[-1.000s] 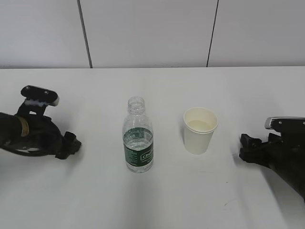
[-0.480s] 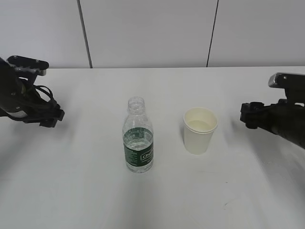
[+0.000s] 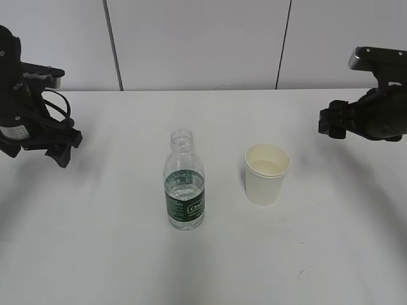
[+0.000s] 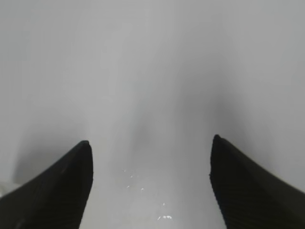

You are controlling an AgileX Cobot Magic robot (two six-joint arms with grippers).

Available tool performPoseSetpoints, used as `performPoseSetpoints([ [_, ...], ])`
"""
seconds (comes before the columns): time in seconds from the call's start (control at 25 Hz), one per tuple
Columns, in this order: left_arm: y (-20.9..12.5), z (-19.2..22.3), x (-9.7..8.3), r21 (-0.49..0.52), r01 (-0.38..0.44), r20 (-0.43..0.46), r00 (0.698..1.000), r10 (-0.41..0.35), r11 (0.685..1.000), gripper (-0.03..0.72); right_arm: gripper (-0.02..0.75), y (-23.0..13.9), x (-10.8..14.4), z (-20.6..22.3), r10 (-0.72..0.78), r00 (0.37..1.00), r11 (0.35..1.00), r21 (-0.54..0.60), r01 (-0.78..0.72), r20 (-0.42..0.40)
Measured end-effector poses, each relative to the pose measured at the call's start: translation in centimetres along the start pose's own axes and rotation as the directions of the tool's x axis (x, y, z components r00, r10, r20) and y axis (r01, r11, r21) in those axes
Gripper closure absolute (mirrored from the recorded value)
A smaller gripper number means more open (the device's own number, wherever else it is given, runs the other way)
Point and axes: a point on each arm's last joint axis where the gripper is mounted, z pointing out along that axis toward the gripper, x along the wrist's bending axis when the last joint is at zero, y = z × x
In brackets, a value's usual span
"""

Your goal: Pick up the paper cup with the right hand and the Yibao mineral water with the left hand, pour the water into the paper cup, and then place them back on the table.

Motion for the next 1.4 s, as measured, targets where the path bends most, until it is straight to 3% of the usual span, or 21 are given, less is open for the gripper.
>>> performPoseSetpoints([
  [0.44,1.2,-4.2,0.3,0.180,-0.087,0.076,0.994,0.075,0.980,0.113,0.144,5.2,0.9,-3.7,-0.086,0.996,0.937,0.340,0.085,-0.014],
  [0.8,2.3,-5.9,0.3,0.150,-0.103,0.117,0.989,0.086,0.983,0.113,0.144,7.5,1.1,-7.0,-0.107,0.994,0.865,0.493,0.098,-0.010],
  [1.16,2.2,-6.5,0.2,0.138,-0.094,0.145,0.987,0.074,0.986,0.113,0.144,8.8,1.1,-8.4,-0.149,0.989,0.855,0.501,0.132,-0.005],
  [1.4,2.0,-7.6,2.4,0.113,-0.040,0.137,0.990,0.024,0.993,0.113,0.144,8.9,0.4,-8.4,-0.207,0.978,0.849,0.502,0.165,0.030],
])
